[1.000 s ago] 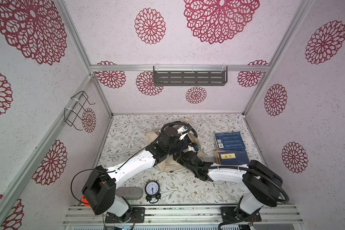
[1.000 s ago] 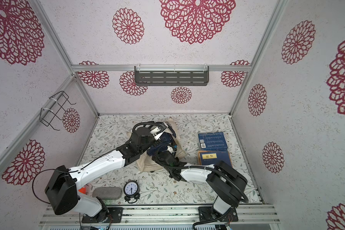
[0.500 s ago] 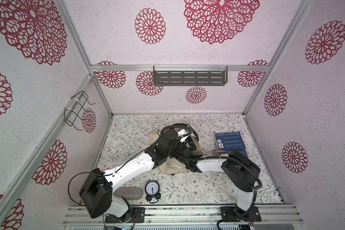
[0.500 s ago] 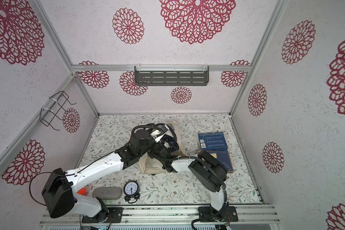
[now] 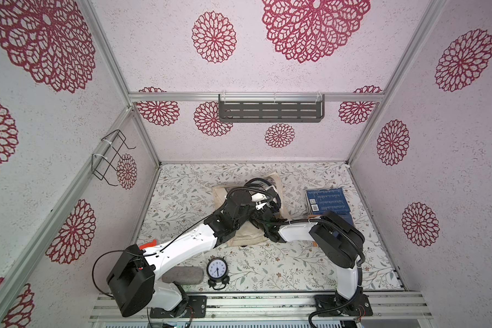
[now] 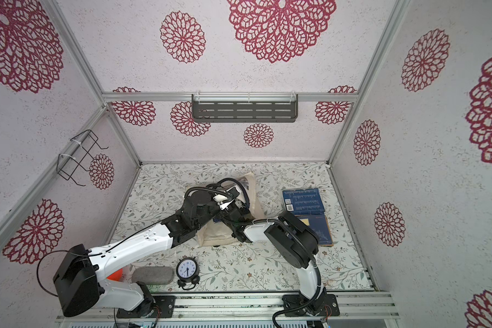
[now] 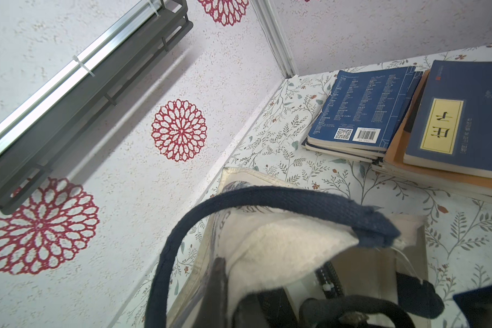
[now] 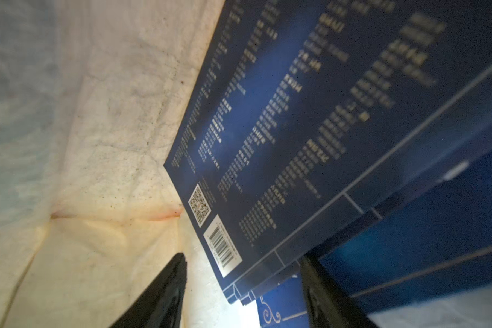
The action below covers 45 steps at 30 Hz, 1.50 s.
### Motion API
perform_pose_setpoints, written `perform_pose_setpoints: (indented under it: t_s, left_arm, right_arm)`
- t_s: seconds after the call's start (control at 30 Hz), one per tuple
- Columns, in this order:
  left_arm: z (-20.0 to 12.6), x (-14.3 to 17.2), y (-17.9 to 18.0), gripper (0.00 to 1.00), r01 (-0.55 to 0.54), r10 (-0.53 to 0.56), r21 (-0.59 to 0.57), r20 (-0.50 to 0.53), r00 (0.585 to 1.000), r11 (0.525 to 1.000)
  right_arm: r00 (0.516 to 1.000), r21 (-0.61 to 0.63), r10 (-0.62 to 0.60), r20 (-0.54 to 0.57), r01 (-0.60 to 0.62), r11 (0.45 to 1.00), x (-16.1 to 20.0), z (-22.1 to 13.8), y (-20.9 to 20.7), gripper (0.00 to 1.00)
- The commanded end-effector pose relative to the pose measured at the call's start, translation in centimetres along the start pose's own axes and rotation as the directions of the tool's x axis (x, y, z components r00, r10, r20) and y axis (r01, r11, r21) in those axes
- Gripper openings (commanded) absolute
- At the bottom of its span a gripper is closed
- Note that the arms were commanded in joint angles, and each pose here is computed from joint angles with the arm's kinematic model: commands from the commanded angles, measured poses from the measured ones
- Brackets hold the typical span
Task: Take out the books from the canvas bag
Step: Pick up the book from the canvas bag.
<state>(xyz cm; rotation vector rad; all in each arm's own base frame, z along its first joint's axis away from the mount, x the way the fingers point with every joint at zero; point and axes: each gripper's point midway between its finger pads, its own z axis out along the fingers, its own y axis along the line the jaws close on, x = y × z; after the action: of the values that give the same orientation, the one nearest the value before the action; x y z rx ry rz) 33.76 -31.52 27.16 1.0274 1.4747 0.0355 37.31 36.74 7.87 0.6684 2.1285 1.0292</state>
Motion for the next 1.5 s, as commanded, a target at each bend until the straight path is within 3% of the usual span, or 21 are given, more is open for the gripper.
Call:
perform_pose_setpoints:
  t_s: [0.0, 0.1, 0.3, 0.5, 0.73, 1.0, 1.47]
  left_arm:
    - [-3.2, -7.2, 3.8, 0.0, 0.02, 0.015, -0.136, 0.247, 0.969, 0.991]
    - [-3.9, -7.8, 4.2, 0.0, -0.01, 0.063, -0.197, 0.265, 0.962, 0.98]
    - [-5.3, -8.9, 4.9, 0.0, -0.025, 0.115, -0.285, 0.304, 0.946, 0.958]
    - [-5.2, -8.7, 4.9, 0.0, -0.012, 0.096, -0.272, 0.299, 0.949, 0.962]
    - [-4.6, -8.3, 4.3, 0.0, -0.013, 0.085, -0.248, 0.282, 0.956, 0.969]
    - [-3.6, -7.5, 4.1, 0.0, -0.003, 0.063, -0.234, 0.25, 0.966, 0.972]
    - [-2.3, -6.3, 4.2, 0.0, 0.024, 0.022, -0.219, 0.208, 0.978, 0.975]
  right_arm:
    - [0.997, 0.03, 0.018, 0.079, -0.021, 0.999, -0.6, -0.1, -2.0, 0.69]
    - [0.993, 0.077, 0.027, 0.114, -0.036, 0.996, -0.8, -0.1, -3.5, 0.7]
    - [0.982, 0.047, -0.004, 0.189, -0.005, 0.999, -2.2, 0.4, -3.3, 0.66]
    - [0.982, -0.097, -0.004, 0.187, 0.022, 0.995, -3.9, 1.0, 0.2, 0.57]
    - [0.961, -0.234, -0.06, 0.27, 0.126, 0.964, -6.2, -0.6, 5.2, 0.45]
    - [0.953, -0.329, -0.064, 0.298, 0.165, 0.93, -7.7, -2.3, 8.8, 0.42]
    - [0.962, -0.359, 0.021, 0.272, 0.081, 0.93, -8.4, -3.7, 9.5, 0.43]
